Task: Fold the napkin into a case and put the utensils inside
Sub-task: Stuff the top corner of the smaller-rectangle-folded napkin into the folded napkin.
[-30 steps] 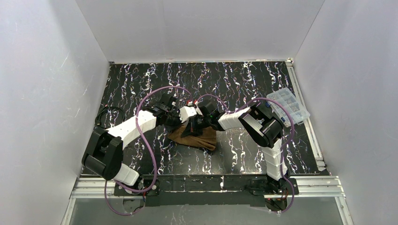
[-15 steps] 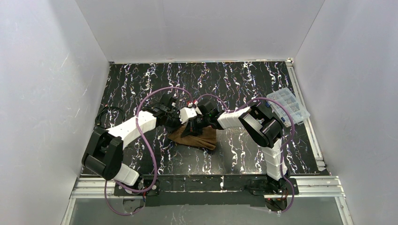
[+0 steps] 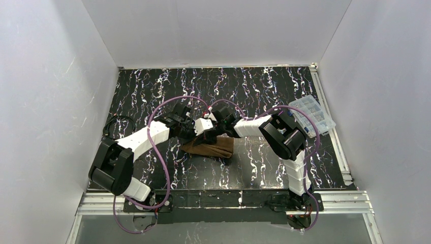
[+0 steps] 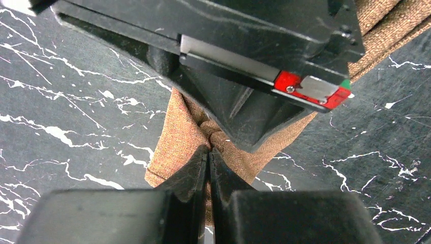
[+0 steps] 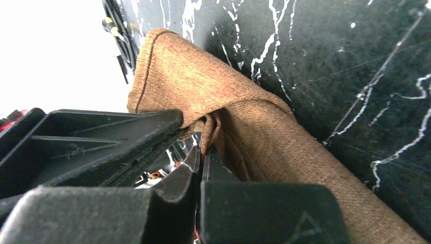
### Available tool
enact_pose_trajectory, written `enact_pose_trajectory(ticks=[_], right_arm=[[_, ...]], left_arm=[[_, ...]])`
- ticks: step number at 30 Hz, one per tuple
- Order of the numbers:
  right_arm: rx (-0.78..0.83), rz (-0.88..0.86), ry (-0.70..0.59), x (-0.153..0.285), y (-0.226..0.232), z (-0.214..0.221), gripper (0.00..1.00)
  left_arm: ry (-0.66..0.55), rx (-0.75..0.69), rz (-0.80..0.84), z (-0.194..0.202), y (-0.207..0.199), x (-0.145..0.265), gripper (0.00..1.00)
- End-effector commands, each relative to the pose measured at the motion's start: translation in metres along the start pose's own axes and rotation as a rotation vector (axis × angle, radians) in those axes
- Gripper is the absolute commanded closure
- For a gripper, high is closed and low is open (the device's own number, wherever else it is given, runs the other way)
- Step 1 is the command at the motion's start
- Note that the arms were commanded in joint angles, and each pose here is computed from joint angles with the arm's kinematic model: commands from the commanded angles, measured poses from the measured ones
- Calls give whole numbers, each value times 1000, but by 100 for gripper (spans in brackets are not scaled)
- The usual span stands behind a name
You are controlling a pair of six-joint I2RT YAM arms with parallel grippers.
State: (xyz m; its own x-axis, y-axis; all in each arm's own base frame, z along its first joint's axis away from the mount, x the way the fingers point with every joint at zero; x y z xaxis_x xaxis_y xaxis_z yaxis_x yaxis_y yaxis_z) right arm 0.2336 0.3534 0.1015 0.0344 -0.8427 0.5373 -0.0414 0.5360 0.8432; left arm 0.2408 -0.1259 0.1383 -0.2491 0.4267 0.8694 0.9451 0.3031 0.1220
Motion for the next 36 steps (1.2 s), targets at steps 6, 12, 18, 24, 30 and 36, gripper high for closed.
enact_pose_trajectory(ticks=[6, 12, 18, 24, 30, 36], right_arm=[[-3, -82, 1, 1, -9, -7, 99], [0, 84, 8, -6, -45, -6, 99], [-7, 118, 18, -11, -60, -3, 99], [-42, 133, 28, -17, -79, 5, 99], [-40, 132, 29, -18, -79, 5, 99], [-47, 130, 32, -18, -82, 7, 99]], left_arm=[[-5, -71, -11, 2, -8, 0, 100], [-23, -57, -1, -6, -6, 5, 100], [-35, -48, -5, -13, -3, 13, 100], [-67, -1, 64, -20, -6, 21, 98], [-46, 16, 91, -13, -12, 15, 78], [-51, 36, 16, -18, -3, 17, 67]])
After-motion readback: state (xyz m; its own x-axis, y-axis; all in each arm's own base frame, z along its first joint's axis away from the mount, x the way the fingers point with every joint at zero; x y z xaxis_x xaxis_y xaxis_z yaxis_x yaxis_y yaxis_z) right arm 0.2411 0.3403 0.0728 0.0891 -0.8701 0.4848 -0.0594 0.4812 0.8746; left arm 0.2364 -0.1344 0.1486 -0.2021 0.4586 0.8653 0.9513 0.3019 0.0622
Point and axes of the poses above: each gripper's point midway between its finger pads, its own x axis back along the fingers, its own y axis along the line the jaws close on, z = x × y, the point moved 10 cm from there along x, back along the fingers, and after that the axes turned 1 degree about -x, right-handed, at the moved point
